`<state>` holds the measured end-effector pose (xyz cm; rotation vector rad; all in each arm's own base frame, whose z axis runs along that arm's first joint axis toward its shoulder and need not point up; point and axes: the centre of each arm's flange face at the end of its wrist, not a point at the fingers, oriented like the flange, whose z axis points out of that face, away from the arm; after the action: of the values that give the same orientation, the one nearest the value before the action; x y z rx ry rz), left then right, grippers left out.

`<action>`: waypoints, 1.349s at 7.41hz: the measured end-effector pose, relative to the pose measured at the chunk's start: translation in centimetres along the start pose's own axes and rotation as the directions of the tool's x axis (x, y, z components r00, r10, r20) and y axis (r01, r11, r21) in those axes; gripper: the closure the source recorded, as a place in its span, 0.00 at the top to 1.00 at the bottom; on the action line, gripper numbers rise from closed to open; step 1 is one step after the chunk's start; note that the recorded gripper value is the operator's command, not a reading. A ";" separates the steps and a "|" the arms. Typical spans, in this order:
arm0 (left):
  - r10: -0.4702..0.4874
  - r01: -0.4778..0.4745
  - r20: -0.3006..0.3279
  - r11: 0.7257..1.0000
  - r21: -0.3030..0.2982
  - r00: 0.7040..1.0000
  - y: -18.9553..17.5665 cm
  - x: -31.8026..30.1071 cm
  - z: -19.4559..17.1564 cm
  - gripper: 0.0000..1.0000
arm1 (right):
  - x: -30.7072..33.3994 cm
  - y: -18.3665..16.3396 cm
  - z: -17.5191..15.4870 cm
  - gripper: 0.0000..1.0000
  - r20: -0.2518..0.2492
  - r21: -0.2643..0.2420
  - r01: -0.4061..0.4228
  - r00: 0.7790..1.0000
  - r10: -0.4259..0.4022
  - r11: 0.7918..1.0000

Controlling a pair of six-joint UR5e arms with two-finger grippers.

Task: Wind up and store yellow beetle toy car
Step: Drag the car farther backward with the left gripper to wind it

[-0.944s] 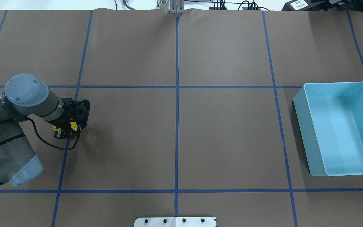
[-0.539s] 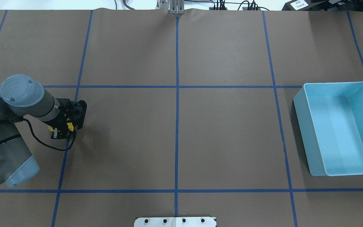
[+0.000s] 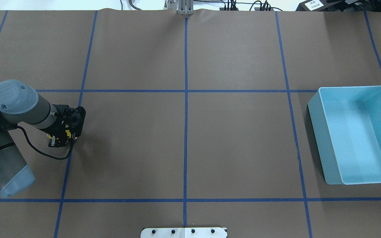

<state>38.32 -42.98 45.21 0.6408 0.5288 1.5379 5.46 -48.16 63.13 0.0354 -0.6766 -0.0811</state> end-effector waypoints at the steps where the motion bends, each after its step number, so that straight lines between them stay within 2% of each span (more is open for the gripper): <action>1: -0.001 0.001 -0.003 1.000 0.004 1.000 0.3 0.1 0.0 0.33 | 0.0 0.0 0.0 1.00 0.000 0.000 0.000 1.000 0.000 1.000; 10: 0.003 -0.003 0.000 1.000 0.017 1.000 2.3 0.6 0.0 0.33 | 0.1 0.0 0.1 1.00 0.000 -0.002 0.000 1.000 0.000 1.000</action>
<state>36.60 -42.59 46.84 0.6548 0.5422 1.5379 5.46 -48.13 63.26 0.0335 -0.6764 -0.0816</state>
